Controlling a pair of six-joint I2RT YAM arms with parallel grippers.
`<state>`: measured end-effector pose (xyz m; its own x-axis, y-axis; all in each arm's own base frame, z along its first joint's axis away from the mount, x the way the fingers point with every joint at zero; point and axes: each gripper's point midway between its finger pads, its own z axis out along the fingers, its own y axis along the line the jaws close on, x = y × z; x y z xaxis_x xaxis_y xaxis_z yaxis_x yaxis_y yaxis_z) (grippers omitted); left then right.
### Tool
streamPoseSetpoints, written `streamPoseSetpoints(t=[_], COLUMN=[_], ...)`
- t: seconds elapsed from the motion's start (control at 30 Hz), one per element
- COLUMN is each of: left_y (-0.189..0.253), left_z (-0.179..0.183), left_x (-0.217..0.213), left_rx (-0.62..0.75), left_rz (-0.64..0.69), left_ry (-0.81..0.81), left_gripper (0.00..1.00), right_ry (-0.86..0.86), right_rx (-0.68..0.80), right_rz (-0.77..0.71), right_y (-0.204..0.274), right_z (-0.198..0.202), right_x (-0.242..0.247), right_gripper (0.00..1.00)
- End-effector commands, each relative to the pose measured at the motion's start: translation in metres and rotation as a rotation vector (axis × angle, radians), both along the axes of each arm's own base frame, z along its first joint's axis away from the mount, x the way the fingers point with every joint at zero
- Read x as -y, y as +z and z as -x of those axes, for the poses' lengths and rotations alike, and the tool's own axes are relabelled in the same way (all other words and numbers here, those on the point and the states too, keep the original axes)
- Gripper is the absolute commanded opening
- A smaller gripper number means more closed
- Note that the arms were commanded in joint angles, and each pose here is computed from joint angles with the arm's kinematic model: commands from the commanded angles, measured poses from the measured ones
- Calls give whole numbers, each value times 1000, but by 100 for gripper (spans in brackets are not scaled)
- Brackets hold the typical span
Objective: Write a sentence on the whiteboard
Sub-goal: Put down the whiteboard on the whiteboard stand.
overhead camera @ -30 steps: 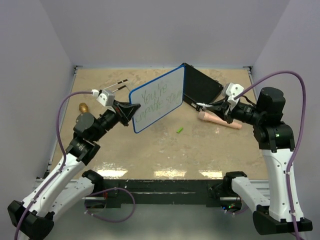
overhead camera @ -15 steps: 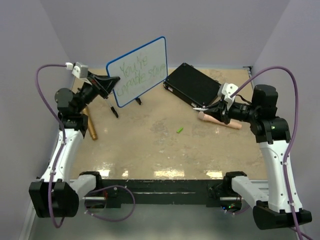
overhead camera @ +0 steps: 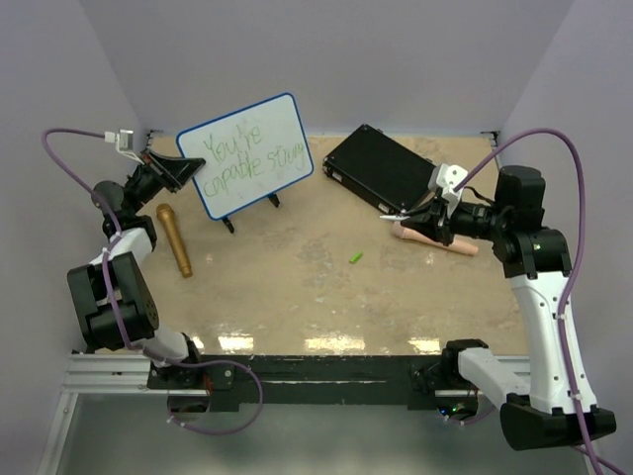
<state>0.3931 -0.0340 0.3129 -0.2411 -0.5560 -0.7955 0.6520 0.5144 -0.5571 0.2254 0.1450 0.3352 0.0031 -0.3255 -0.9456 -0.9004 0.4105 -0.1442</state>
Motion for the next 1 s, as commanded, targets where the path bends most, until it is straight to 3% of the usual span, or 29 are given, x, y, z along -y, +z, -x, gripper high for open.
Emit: streamPoseSetpoints(t=[0.0,0.2,0.33,0.43,0.97], left_y=[60,37,32,30,-39], left_z=[30,-6,-14,-17,-53], left_x=[6,-16,-24,-25,-44], left_rx=[490,446,491,523,424], left_rz=[-192,-231,-283,-291,-317], left_ry=[2,102,156,157,129], left_gripper=[0,0,0,0,0], right_ry=[44,71,84,87,79], right_rx=[39,22,15,13,-17], right_rz=[-17,-18,-20,-19,0], right_y=[3,-4,-8,-9,-24], right_z=[3,2,1,1,-7], right_x=[-4,-7,-8,-8,-6], right_gripper=[0,0,0,0,0])
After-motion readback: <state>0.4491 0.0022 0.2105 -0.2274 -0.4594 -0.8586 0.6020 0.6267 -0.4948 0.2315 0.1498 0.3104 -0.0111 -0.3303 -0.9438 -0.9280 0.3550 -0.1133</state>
